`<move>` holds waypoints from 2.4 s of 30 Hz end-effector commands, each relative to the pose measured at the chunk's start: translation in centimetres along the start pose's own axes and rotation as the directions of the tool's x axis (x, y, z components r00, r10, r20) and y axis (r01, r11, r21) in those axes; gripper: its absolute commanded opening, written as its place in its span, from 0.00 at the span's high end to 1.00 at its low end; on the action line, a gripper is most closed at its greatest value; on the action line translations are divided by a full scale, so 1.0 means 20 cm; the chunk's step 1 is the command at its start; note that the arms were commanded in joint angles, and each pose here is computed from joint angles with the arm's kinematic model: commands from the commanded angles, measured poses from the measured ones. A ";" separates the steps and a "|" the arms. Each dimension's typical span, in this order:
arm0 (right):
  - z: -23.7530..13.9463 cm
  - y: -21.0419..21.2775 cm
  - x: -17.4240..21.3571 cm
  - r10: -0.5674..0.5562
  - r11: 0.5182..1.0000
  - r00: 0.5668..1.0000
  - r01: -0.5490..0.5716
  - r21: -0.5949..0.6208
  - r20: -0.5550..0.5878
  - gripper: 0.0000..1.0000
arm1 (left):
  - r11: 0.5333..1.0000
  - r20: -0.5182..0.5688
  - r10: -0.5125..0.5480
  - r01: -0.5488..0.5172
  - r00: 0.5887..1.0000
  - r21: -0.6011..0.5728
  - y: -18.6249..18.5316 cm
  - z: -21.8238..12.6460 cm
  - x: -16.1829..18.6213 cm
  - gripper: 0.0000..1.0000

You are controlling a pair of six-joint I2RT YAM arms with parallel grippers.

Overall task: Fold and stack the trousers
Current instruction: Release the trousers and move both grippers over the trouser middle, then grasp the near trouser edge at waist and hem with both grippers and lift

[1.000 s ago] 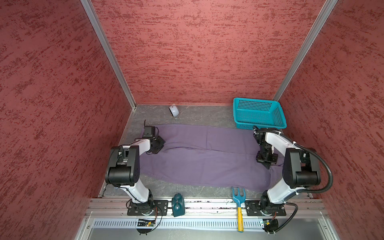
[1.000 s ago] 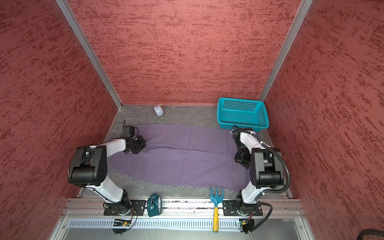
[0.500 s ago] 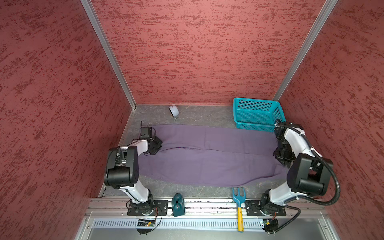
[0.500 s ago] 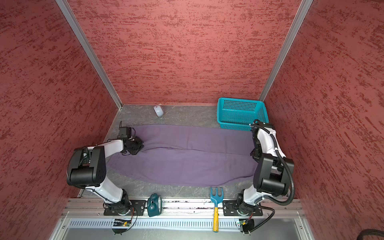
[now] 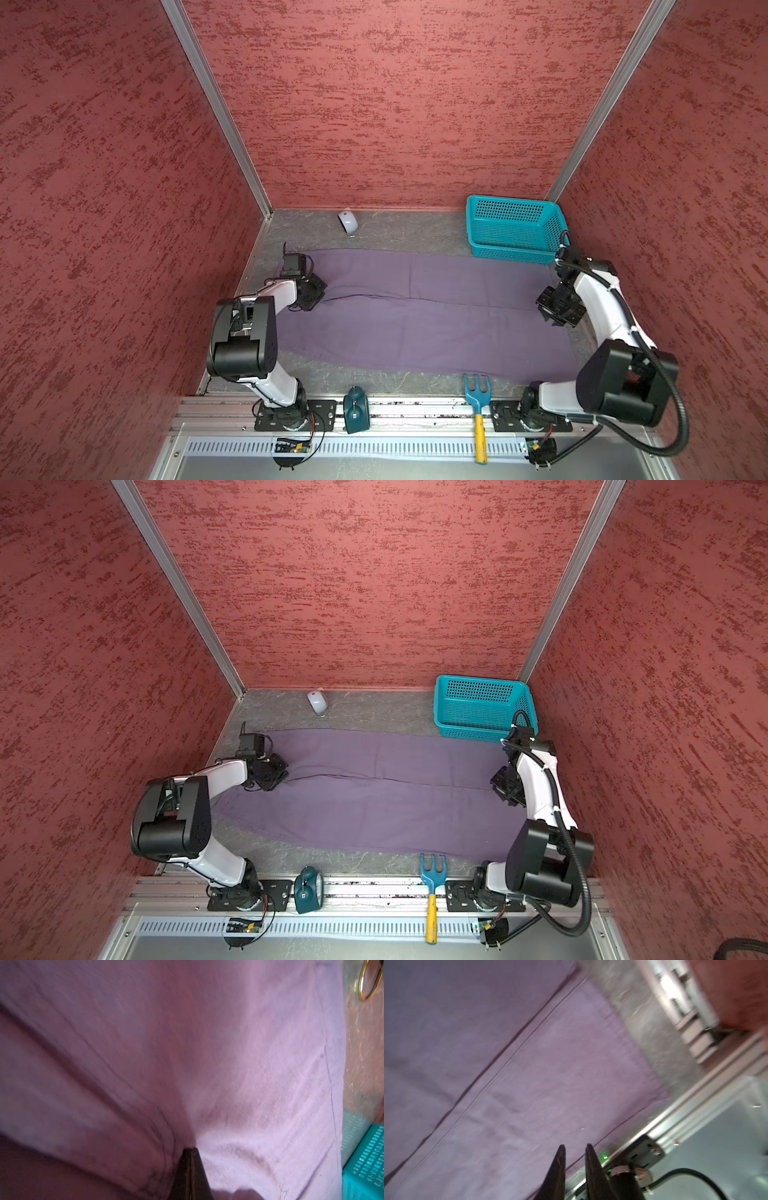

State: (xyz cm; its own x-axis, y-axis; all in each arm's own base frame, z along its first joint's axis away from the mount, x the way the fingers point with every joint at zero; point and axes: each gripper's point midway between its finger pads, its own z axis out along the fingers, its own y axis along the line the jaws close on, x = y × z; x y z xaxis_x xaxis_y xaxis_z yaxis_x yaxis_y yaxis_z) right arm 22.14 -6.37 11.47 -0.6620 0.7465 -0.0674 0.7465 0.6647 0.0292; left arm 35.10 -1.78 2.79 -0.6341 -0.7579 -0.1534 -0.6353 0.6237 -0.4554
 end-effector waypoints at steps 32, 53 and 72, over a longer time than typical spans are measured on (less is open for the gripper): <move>-0.03 0.45 -0.05 -0.246 0.902 0.893 0.353 -0.248 0.377 0.80 | 0.912 0.121 -0.181 0.213 0.976 -0.351 0.63 -0.48 0.15 0.51; -0.03 0.40 -0.05 -0.200 0.922 0.914 0.297 -0.246 0.354 0.42 | 0.916 0.105 -0.280 0.298 0.954 -0.267 0.75 -0.23 0.05 0.65; 0.07 -0.12 0.04 0.306 0.936 0.937 -0.265 -0.231 0.166 0.02 | 0.982 0.262 -0.190 0.189 0.946 0.029 0.28 -0.64 -0.19 1.00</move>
State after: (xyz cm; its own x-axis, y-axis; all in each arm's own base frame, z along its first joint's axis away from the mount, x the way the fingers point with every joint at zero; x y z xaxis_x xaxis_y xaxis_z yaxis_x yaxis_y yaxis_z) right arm 22.23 -6.95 10.78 -0.4802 0.8296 -0.2849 0.7843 0.5515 0.2839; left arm 28.58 7.27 11.31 -0.3613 -0.8879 -0.2847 -0.7402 0.4588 -0.4916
